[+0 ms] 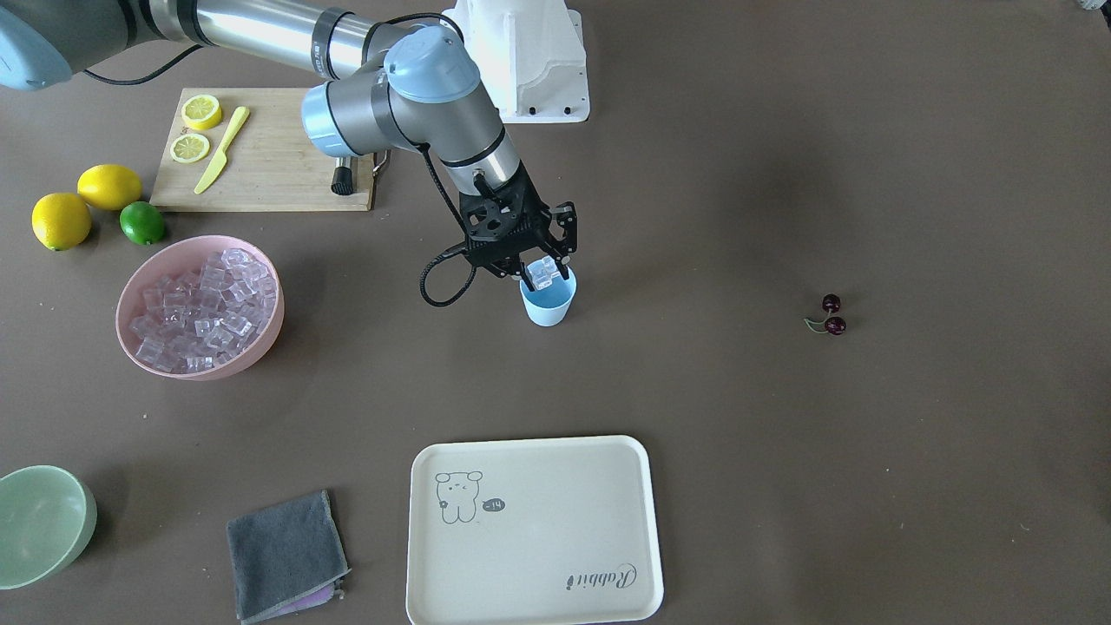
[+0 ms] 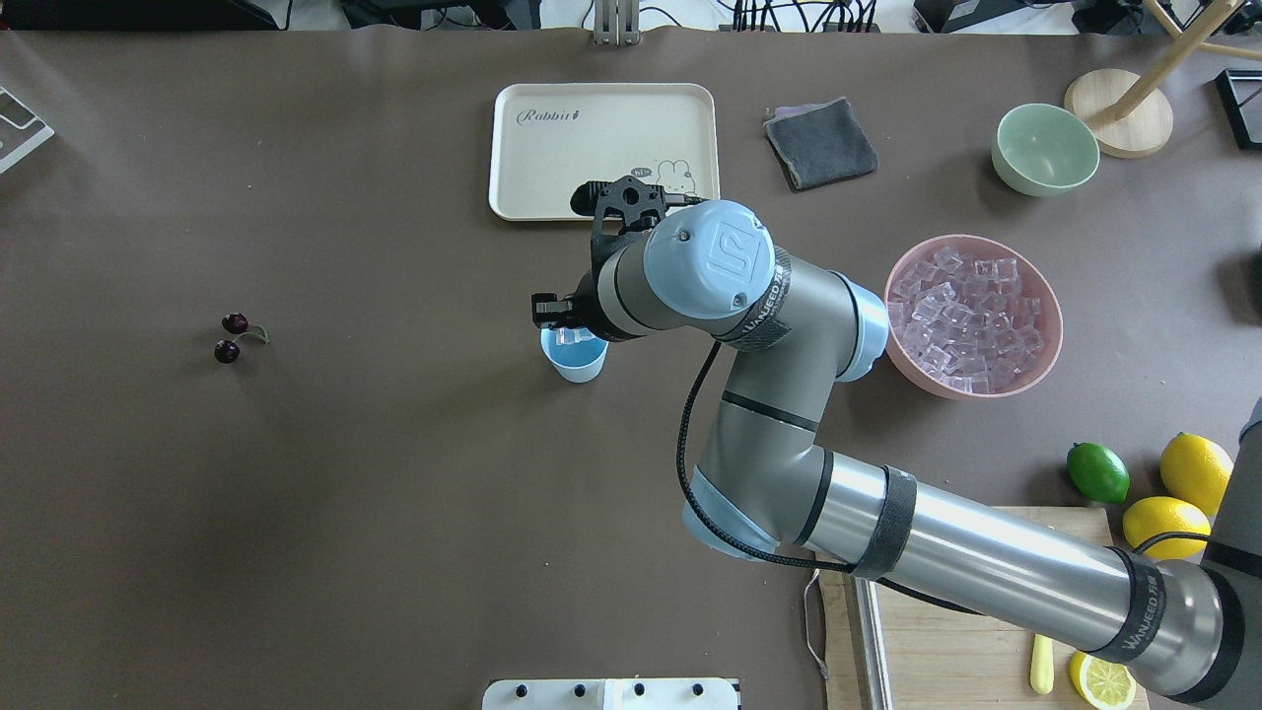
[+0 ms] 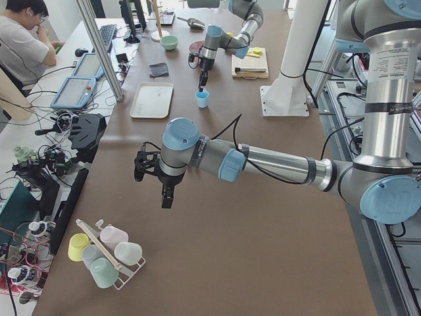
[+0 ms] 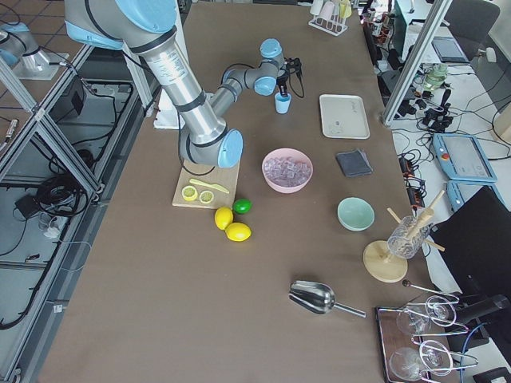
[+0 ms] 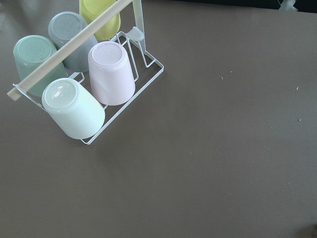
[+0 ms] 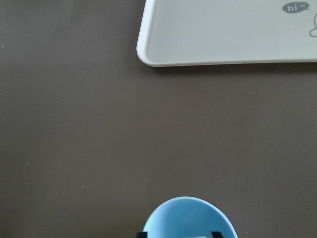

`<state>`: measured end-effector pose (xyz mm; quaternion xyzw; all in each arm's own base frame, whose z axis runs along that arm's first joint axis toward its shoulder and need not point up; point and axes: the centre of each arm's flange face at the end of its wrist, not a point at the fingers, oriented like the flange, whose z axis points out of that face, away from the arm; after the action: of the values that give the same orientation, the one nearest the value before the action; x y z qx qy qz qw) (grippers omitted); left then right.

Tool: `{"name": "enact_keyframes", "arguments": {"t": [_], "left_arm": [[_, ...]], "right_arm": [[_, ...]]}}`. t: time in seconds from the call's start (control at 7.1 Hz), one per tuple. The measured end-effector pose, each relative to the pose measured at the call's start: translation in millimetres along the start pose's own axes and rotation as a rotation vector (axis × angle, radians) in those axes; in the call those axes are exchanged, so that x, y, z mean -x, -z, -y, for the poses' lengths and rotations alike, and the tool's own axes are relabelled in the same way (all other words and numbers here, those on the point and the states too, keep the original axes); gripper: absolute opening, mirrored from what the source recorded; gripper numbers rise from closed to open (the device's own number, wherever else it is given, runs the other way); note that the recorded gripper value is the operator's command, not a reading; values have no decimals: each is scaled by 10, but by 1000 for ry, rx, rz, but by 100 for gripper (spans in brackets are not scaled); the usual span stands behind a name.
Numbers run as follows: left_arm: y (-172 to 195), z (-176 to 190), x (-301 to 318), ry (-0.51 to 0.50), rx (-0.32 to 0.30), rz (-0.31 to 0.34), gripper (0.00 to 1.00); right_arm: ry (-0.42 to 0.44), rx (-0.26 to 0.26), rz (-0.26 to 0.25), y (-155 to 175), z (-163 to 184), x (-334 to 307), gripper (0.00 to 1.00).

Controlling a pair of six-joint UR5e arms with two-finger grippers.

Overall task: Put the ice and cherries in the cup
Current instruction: 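Open the right gripper to drop the ice into the cup, then return the right gripper to the pink bowl of ice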

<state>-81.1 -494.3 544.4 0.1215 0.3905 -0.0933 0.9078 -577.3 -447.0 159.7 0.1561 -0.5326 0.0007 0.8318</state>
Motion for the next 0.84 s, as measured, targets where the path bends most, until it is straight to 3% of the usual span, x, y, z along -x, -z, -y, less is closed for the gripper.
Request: {"name": "enact_keyframes", "arguments": {"t": [0.42, 0.7, 0.84], "left_arm": [[15, -2, -15, -4, -5, -2, 98], [29, -1, -23, -7, -11, -2, 98], [30, -1, -20, -7, -12, -2, 98]], "right_arm": [[17, -4, 17, 77, 2, 55, 100], [10, -19, 33, 329, 164, -51, 100], [0, -1, 33, 578, 352, -225, 100]]}}
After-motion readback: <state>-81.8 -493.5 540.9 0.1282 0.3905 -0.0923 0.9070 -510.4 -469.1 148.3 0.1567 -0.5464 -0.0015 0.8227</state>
